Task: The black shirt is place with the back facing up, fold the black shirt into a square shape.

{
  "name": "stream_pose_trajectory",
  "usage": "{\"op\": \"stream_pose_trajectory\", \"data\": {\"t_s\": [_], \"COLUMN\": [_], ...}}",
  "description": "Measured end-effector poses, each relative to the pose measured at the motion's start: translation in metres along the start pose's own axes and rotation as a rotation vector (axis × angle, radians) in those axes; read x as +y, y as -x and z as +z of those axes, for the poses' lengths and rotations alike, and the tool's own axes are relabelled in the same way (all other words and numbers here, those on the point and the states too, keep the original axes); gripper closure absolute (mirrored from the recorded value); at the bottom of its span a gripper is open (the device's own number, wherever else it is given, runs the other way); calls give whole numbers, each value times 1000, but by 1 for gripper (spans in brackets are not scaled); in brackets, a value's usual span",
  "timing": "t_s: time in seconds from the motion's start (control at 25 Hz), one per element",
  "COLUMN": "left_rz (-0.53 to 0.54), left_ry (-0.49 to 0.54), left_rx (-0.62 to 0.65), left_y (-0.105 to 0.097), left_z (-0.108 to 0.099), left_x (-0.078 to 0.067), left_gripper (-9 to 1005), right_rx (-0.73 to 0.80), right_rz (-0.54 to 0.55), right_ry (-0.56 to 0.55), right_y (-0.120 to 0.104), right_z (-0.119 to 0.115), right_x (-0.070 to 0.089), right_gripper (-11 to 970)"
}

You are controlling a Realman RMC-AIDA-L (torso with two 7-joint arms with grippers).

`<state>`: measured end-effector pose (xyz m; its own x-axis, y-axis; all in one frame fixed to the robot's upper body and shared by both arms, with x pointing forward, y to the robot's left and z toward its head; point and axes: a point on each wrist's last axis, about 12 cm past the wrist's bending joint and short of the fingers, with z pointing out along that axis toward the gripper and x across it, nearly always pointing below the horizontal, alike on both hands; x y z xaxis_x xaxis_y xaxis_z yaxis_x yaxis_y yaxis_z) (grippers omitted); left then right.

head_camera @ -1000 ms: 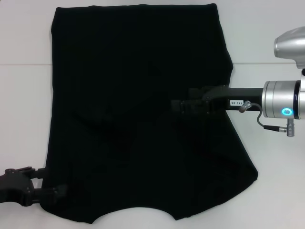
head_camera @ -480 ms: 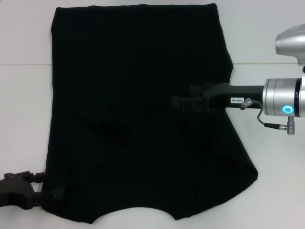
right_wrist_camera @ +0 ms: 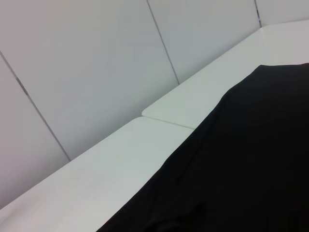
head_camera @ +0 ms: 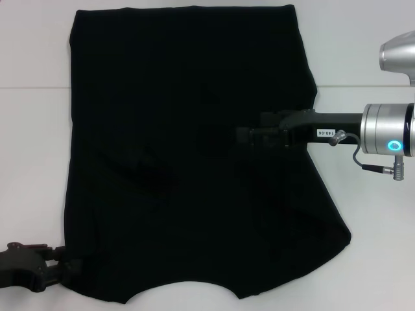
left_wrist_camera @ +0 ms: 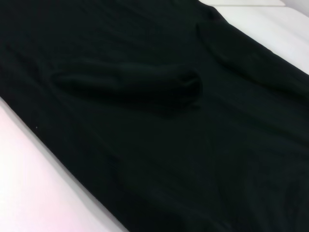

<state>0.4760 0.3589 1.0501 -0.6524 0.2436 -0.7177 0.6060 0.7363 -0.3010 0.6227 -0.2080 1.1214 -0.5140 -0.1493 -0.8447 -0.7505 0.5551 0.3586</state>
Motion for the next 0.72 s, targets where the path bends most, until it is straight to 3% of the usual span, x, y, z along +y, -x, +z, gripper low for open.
{"op": "stream_pose_trajectory", "data": {"t_s": [0.16,0.24,0.48,0.72], "left_rz": [-8,-9,-9,-11], "left_ry": [-4,-4,-9,-31], "left_rx": [-2,-3,-8,-39], "left_y": [3,3,4,7], "left_z": [0,-1,-1,-1], "left_x": [0,1,0,-2], "left_gripper": [516,752,857,951], "right_rx": [7,10,51,184], "right_rz": [2,4,24,174], "right_ry": [-7,-11,-52,-148], "right_y": [-1,-2,-7,-16], "right_z": [-2,-3,-12,-31], "right_x": [-2,-3,-11,-28], "right_gripper": [18,18,18,17]}}
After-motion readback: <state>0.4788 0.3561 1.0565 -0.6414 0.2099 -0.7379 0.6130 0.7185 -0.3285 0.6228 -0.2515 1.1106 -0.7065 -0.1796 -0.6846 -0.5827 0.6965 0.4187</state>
